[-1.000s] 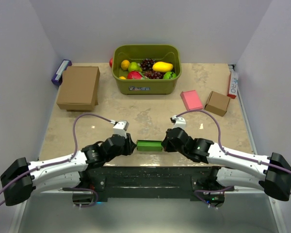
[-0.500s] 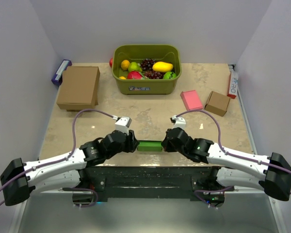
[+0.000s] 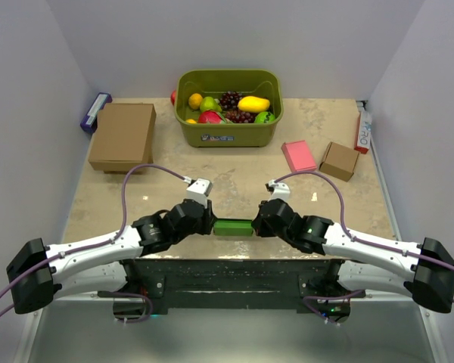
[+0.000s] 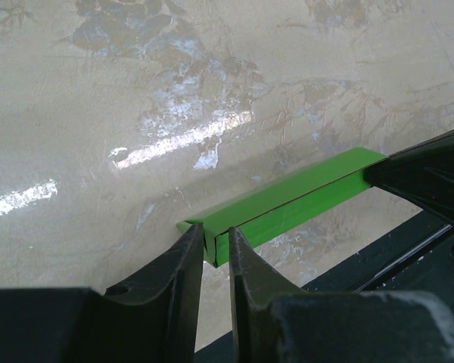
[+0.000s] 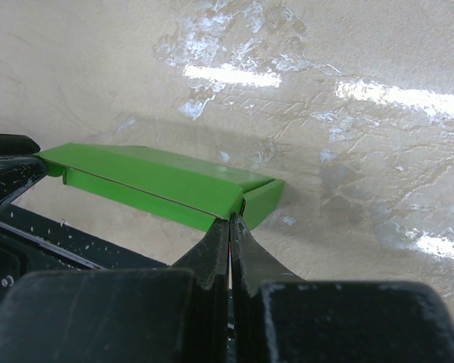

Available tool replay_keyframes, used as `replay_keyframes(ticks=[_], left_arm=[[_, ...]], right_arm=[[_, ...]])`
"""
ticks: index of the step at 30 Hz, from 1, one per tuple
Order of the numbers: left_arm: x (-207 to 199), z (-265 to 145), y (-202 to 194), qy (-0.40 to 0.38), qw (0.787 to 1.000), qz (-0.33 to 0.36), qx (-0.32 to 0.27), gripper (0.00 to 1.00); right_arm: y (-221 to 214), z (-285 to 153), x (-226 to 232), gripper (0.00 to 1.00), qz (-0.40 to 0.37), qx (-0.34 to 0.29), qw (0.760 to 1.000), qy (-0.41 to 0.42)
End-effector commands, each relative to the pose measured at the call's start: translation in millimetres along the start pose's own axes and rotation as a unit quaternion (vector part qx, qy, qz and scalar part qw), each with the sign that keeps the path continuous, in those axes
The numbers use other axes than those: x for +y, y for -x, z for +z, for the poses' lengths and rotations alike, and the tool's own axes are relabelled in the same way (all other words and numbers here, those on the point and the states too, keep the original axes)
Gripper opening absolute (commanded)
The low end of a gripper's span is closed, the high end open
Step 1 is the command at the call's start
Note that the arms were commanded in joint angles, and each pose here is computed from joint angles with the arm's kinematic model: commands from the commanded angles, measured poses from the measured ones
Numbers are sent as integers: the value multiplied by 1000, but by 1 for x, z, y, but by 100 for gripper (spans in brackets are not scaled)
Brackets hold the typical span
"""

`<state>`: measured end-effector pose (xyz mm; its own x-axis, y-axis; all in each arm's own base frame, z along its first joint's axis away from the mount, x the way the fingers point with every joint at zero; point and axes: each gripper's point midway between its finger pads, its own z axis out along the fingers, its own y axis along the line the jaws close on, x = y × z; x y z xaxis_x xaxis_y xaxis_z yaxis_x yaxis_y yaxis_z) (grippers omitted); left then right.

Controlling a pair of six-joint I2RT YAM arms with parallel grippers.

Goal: Fold the paper box

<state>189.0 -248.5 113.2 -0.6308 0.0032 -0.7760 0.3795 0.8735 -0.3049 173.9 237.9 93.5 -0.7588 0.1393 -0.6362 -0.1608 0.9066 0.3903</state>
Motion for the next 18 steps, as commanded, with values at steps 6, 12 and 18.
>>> replay_keyframes(ticks=[6,12,18], left_arm=[[-6,-4,16,-4,1000,1,-20,24],[-5,-4,10,-6,1000,1,-10,24],[-4,-6,8,-8,1000,-2,-12,24]], right_arm=[[-44,1,-38,0,-31,71,995,-60],[-43,0,-37,0,-30,70,995,-59],[-44,0,-38,0,-31,70,995,-60]])
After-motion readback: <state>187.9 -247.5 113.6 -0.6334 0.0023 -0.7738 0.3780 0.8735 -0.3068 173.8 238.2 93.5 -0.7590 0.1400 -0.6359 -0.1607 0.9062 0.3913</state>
